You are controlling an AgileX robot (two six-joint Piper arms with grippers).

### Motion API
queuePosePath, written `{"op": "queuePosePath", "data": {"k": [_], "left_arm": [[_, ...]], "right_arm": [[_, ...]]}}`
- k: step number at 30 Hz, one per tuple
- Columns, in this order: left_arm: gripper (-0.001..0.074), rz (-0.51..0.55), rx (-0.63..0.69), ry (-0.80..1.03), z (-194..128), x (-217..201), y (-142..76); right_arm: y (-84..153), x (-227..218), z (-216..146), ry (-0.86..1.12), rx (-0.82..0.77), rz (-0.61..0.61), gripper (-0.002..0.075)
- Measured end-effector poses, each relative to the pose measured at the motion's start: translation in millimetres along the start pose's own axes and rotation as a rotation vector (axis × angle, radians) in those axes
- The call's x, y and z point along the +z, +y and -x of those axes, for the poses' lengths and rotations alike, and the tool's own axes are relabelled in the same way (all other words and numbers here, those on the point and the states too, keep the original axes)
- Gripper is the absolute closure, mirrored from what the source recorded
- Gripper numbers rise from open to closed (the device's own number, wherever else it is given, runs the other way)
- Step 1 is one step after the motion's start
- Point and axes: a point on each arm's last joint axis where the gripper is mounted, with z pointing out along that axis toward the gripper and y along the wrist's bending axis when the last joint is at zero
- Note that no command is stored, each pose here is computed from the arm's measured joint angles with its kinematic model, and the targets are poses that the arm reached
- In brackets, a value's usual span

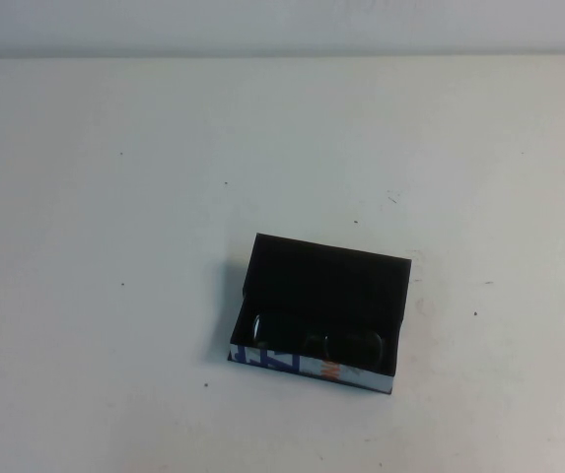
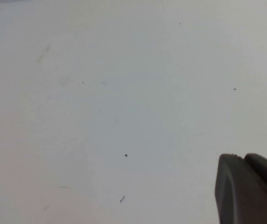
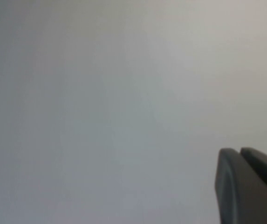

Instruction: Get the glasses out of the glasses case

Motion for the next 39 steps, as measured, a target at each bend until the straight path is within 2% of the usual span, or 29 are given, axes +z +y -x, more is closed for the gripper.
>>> {"op": "queuePosePath", "data": {"k": [4,8,11,15,18,20,23,26,29,33,39], "left_arm": [[0.074,0.0,0.0,0.0,0.0,0.0,0.0],[0.074,0.0,0.0,0.0,0.0,0.0,0.0],[0.074,0.0,0.0,0.0,0.0,0.0,0.0],[0.074,0.0,0.0,0.0,0.0,0.0,0.0],[0.074,0.0,0.0,0.0,0.0,0.0,0.0],[0.074,0.0,0.0,0.0,0.0,0.0,0.0],[0.074,0.0,0.0,0.0,0.0,0.0,0.0],[0.074,0.0,0.0,0.0,0.0,0.0,0.0],[0.074,0.0,0.0,0.0,0.0,0.0,0.0],[0.074,0.0,0.0,0.0,0.0,0.0,0.0],[0.074,0.0,0.0,0.0,0.0,0.0,0.0]], "right_arm": [[5.4,19.9,4.8,0.242,0.078,-0.025,0.0743],[9.8,46.3,-4.3,0.47,0.073,-0.011,0.0743],[16.0,69.7,-19.4,0.667,0.047,0.066,0.0743],[27.7,95.3,-45.9,0.885,-0.024,0.295,0.0743],[35.7,112.3,-60.8,0.912,-0.001,0.449,0.0743],[39.4,123.9,-68.6,0.904,0.079,0.497,0.0743],[42.9,139.9,-75.9,0.878,0.246,0.512,0.0743],[40.0,155.7,-86.5,0.846,0.31,0.491,0.0743],[36.8,167.1,-102.1,0.851,0.276,0.517,0.0743],[39.0,174.6,-120.5,0.9,0.197,0.664,0.0743],[45.2,188.6,-118.0,0.915,0.135,0.783,0.0738]]}}
